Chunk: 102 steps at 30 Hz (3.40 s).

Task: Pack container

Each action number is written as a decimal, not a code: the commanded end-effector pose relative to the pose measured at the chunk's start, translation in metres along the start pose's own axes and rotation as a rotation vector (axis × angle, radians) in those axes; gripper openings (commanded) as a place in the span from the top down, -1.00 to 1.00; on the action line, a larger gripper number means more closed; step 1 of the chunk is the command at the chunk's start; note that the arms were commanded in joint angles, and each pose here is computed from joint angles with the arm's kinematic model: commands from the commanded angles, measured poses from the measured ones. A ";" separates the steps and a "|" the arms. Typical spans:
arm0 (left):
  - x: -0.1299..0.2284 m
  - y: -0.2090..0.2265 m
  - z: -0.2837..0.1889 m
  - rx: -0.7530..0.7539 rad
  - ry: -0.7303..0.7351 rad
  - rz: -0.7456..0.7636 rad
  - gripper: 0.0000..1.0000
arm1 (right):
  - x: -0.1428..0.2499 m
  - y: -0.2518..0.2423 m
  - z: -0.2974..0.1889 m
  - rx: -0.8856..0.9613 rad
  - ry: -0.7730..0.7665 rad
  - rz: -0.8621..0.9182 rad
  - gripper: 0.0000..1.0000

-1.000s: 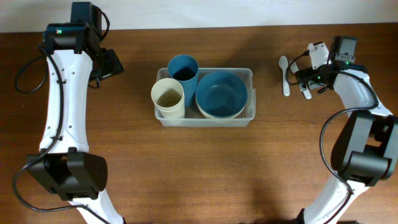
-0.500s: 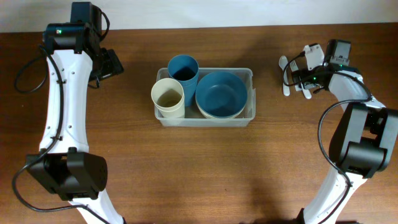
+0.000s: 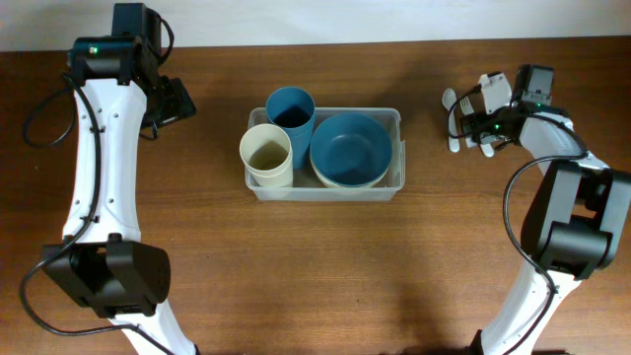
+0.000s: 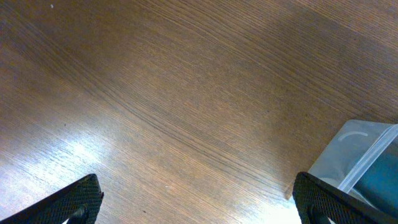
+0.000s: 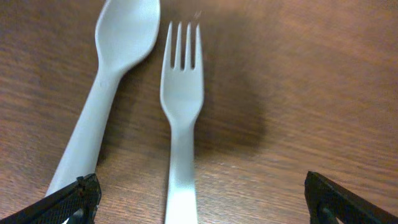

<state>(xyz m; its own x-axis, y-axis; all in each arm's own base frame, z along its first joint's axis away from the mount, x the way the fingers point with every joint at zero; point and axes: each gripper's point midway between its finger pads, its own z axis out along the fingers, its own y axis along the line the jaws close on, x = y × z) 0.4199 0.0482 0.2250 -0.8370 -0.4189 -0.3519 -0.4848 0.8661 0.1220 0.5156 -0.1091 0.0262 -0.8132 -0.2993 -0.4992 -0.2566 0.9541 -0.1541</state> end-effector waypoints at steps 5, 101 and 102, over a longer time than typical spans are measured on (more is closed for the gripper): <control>-0.002 0.005 0.005 -0.022 0.002 -0.016 -1.00 | 0.012 0.004 0.009 -0.009 0.040 0.003 -0.98; -0.002 0.005 0.005 -0.022 0.002 -0.016 -0.99 | 0.015 0.001 0.004 -0.122 0.418 -0.038 -0.98; -0.002 0.005 0.005 -0.022 0.002 -0.016 -1.00 | 0.015 0.001 0.005 -0.121 0.415 -0.039 -0.98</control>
<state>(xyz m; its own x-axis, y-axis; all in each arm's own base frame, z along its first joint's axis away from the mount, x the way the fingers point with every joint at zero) 0.4198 0.0487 0.2251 -0.8367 -0.4186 -0.3532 -0.4855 0.8653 0.1245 0.5035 -0.1147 0.0188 -0.9405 -0.3240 -0.1026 -0.3195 0.9458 -0.0579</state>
